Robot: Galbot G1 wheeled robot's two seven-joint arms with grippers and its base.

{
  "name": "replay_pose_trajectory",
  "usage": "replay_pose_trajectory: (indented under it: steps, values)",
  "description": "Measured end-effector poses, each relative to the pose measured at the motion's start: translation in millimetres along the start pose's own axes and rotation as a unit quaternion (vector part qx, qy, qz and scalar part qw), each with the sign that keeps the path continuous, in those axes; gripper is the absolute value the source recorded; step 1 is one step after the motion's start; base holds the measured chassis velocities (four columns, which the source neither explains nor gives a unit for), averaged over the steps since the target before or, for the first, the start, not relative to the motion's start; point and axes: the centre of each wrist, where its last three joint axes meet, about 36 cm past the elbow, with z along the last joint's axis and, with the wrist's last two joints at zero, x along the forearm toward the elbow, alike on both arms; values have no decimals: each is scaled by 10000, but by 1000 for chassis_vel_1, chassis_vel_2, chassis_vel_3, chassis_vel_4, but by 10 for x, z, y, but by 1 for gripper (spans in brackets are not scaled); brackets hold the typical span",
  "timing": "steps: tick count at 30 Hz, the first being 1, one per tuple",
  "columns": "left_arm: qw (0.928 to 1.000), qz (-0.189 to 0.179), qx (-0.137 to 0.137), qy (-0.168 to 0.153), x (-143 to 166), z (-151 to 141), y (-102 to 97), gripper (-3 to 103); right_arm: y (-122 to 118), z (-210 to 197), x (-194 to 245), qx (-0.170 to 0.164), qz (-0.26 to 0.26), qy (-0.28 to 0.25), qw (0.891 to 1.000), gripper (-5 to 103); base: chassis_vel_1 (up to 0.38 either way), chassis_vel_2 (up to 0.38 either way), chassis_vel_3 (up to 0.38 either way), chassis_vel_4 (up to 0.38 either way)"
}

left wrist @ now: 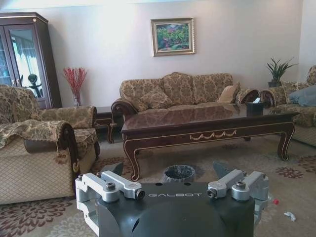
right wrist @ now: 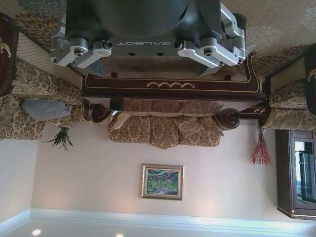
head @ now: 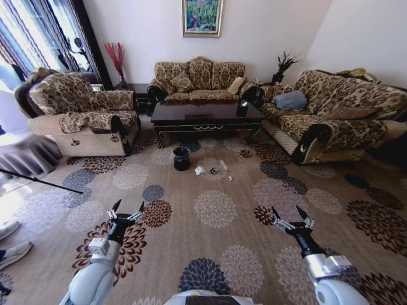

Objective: Move to the front of the table and pick up the trash from the floor, then place it into the trash bin.

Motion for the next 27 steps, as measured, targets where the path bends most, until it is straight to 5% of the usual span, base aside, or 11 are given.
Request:
replay_pose_trajectory:
  steps: [27]
  values:
    - [9997, 80, 172, 172, 80, -48, -86, 100, 99, -133, -34, -270, 73, -80, 9996, 100, 0, 0, 0, 0]
